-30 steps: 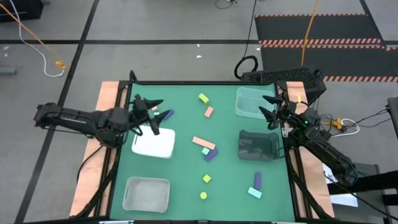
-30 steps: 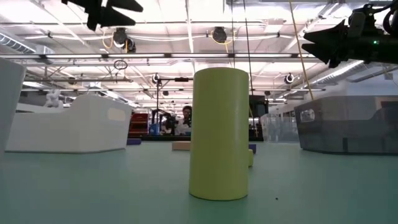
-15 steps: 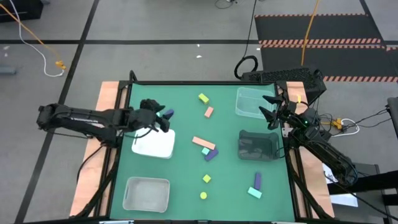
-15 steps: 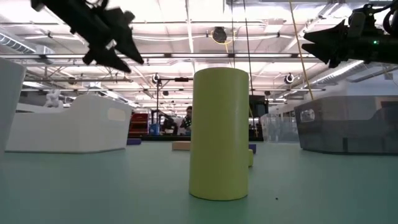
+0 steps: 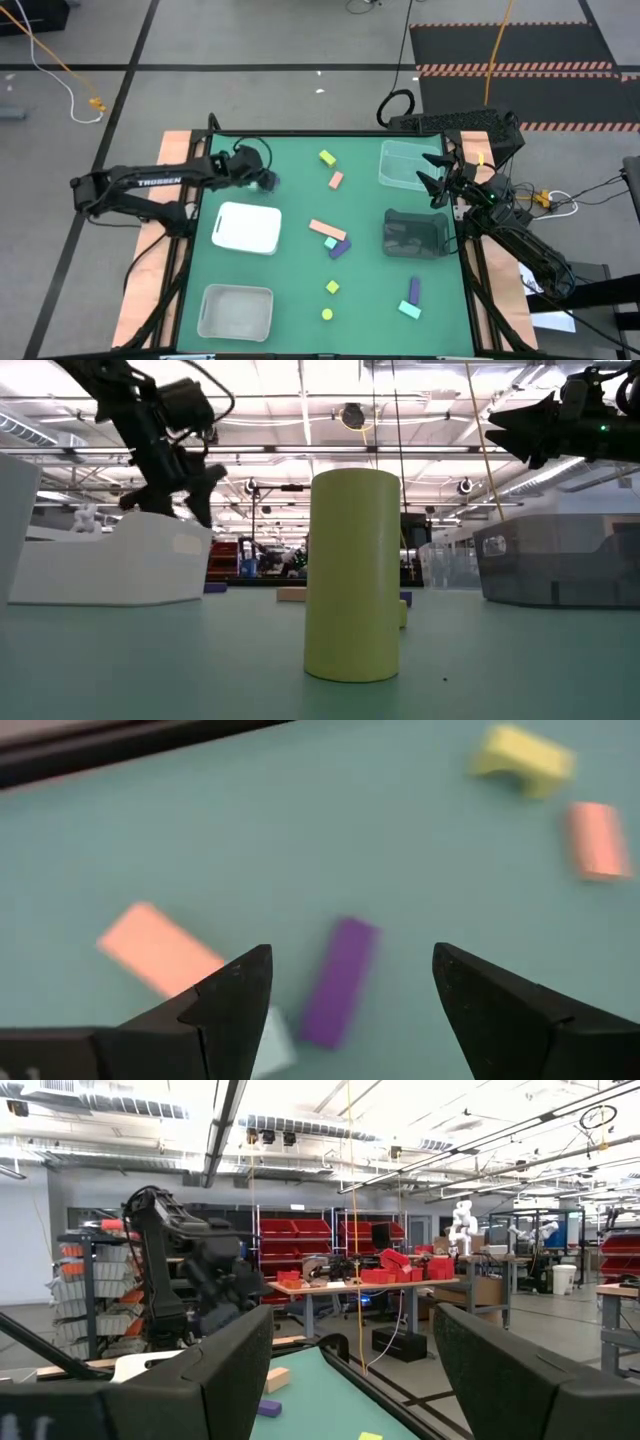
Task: Sort & place blocks by color
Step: Put the top left brown block into the white bin
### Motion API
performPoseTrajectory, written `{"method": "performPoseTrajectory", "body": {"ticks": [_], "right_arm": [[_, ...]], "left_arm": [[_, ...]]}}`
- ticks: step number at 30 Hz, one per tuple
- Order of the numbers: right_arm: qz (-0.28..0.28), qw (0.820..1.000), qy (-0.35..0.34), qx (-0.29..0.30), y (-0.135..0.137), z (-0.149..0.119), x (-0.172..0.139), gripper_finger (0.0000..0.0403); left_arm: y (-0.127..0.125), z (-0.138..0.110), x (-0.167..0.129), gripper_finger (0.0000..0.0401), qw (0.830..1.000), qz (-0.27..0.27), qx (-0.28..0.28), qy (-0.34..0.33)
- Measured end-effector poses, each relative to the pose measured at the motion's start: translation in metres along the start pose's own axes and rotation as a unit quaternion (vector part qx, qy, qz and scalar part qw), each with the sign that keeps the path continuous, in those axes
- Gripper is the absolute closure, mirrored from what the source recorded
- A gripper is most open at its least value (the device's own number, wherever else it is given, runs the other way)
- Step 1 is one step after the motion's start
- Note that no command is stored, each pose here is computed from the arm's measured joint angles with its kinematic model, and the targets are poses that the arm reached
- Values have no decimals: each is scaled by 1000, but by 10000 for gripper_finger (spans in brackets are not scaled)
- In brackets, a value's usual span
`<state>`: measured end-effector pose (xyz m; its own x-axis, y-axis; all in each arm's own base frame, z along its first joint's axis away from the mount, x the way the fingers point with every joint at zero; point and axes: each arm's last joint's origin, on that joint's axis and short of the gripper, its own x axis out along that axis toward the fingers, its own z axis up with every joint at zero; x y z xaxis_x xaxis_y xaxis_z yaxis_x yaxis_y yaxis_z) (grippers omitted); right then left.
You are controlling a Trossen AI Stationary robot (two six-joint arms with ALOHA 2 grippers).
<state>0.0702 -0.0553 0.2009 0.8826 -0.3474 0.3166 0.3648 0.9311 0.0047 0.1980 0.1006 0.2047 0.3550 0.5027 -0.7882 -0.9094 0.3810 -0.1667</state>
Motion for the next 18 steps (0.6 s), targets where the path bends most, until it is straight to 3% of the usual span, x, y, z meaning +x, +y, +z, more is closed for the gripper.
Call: {"method": "performPoseTrajectory", "body": {"ticks": [9, 18], "right_arm": [[0, 1000, 0, 0, 0, 0, 0, 133], [0, 1000, 0, 0, 0, 0, 0, 133]], "left_arm": [[43, 12, 22, 128, 986, 99, -123, 61], [56, 15, 44, 128, 969, 136, -193, 77]]}}
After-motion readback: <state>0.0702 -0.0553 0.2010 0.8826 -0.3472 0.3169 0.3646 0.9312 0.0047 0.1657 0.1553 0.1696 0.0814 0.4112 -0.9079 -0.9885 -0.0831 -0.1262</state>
